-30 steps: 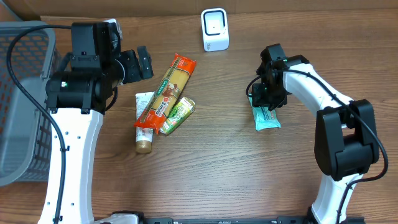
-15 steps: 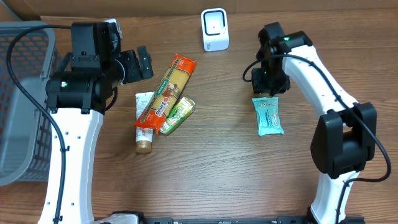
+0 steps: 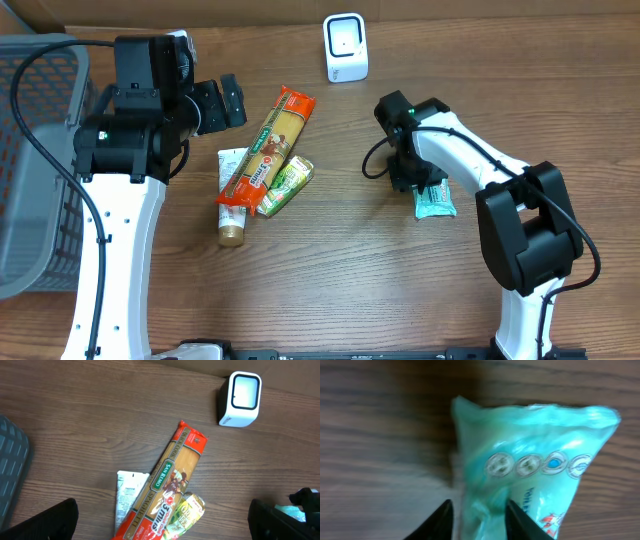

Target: Scan the item barcode

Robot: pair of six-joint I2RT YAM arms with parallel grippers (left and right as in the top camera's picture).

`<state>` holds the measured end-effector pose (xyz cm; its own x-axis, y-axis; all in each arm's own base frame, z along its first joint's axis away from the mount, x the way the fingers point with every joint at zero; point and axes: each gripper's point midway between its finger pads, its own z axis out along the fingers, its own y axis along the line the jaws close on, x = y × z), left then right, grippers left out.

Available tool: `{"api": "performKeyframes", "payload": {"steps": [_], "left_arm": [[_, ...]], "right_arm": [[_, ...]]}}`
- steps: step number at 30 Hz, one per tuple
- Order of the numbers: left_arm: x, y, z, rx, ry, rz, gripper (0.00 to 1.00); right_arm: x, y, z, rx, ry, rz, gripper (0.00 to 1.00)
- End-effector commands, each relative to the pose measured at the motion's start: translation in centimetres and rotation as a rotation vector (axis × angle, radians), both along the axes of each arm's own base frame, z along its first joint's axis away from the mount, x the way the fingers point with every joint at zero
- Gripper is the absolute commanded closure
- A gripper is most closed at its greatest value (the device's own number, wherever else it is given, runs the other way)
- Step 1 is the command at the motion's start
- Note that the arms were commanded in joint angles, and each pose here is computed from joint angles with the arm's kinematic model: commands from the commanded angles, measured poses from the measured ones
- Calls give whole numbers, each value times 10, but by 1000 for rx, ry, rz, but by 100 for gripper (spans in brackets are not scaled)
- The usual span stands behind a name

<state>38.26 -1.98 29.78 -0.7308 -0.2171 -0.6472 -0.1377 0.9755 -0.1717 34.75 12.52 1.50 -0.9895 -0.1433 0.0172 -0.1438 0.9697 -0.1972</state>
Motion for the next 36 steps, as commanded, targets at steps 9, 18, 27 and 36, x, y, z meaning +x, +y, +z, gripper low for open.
{"api": "performKeyframes", "payload": {"steps": [9,18,27,36], "left_arm": [[1,1,4,0,-10,16,1],[1,1,4,0,-10,16,1],[1,1,4,0,-10,16,0],[1,1,4,0,-10,16,1]], "right_arm": [[-17,-31,-28,-121,-5,-13,86],[-14,-17,-26,-49,3,-14,96],[-8,95,62,642,26,186,96],[-7,103,88,777,5,187,96]]}}
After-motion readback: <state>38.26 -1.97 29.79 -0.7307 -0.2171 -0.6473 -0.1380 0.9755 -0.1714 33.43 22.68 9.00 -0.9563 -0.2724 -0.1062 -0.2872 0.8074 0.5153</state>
